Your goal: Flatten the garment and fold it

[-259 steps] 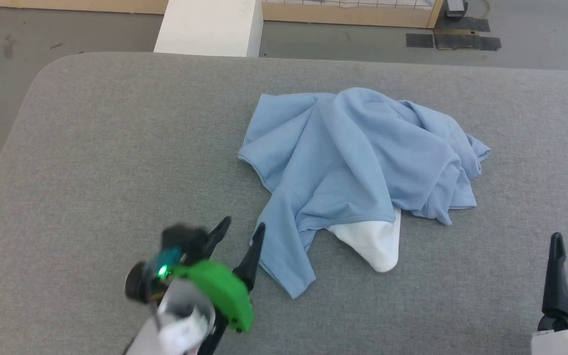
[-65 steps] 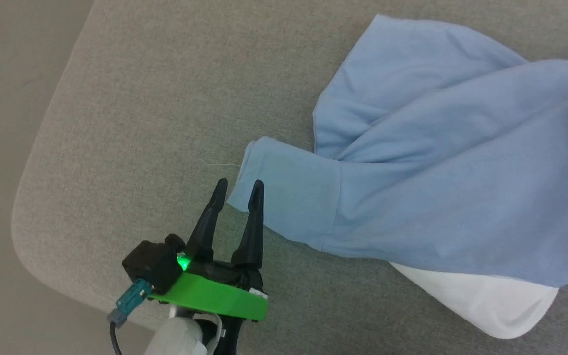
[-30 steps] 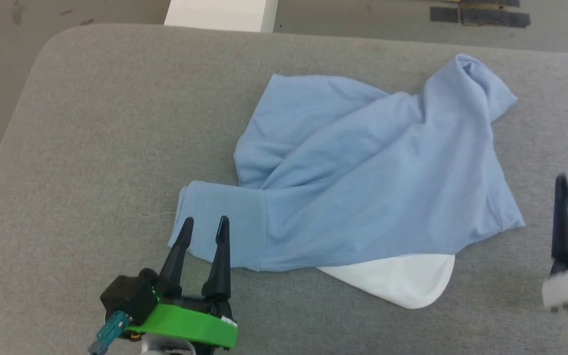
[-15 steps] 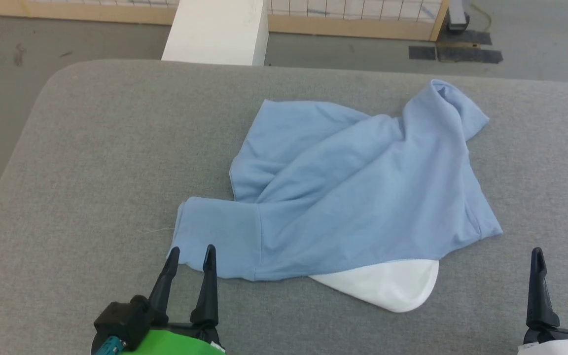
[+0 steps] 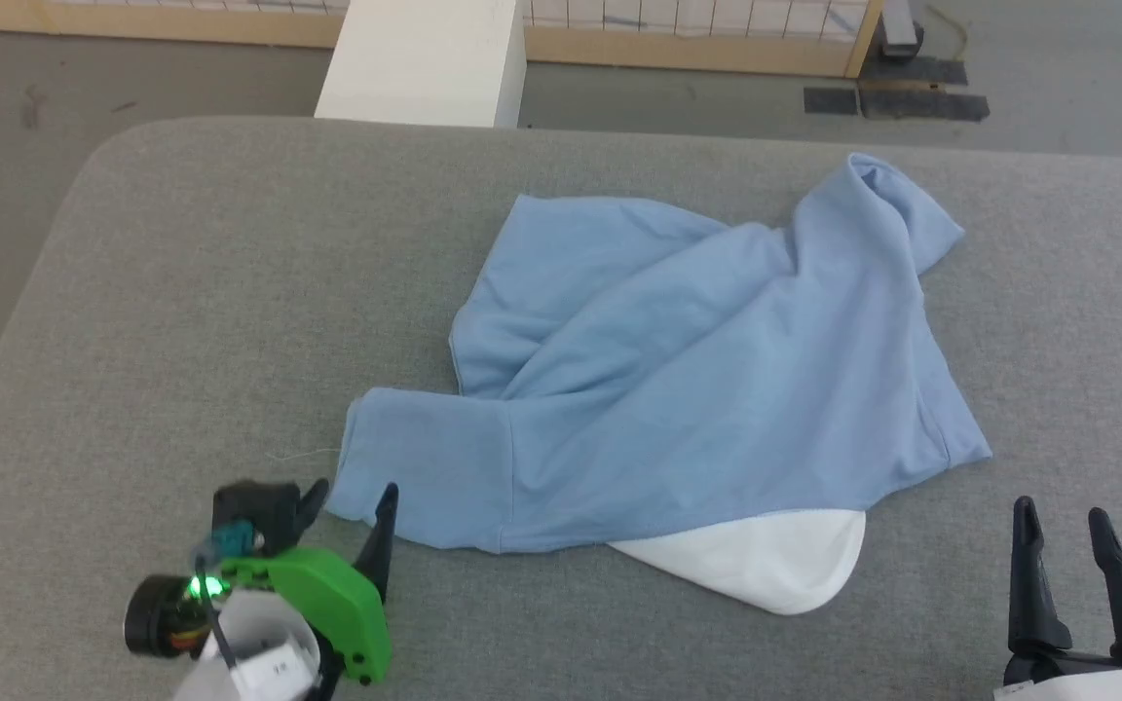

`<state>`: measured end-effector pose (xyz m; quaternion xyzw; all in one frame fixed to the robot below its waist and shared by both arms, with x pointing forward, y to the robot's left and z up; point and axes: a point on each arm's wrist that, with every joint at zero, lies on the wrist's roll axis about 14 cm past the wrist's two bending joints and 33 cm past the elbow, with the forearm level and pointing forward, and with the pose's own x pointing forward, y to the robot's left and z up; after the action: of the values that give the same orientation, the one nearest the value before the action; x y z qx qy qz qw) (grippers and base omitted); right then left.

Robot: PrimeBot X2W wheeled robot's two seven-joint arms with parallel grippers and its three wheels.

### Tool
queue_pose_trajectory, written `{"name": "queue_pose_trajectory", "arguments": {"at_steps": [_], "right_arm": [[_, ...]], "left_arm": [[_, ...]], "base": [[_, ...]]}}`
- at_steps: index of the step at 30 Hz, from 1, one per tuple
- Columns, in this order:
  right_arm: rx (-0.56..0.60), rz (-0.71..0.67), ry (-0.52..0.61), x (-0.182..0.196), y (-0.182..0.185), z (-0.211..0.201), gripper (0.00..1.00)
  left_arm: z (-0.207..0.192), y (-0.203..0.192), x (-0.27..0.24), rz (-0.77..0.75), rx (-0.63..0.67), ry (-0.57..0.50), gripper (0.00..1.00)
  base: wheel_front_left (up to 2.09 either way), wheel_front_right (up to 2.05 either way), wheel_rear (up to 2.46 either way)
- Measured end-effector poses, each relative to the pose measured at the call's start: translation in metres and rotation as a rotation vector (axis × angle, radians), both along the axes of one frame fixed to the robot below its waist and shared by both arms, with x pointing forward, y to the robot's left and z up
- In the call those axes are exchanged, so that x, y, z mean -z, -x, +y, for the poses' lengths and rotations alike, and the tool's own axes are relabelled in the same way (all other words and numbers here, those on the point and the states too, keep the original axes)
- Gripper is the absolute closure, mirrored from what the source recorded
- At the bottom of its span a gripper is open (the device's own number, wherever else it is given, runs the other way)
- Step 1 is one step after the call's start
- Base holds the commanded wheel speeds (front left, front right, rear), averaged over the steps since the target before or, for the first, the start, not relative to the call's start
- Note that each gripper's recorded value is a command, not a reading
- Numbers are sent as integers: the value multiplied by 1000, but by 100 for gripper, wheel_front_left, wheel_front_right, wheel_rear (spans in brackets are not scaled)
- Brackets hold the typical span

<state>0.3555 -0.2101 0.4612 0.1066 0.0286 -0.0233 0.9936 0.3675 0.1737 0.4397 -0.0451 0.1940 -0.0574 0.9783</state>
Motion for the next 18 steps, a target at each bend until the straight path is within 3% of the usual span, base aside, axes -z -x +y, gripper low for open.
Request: {"name": "queue_pose_trajectory", "arguments": {"at_steps": [11, 18], "right_arm": [[-6, 40, -3, 14, -11, 2, 0], [-3, 57, -5, 19, -14, 2, 0]], "left_arm": [[4, -16, 41, 280, 72, -62, 0], [7, -7, 70, 496, 65, -61, 0]], "base": [[0, 0, 0], [0, 0, 0]]}}
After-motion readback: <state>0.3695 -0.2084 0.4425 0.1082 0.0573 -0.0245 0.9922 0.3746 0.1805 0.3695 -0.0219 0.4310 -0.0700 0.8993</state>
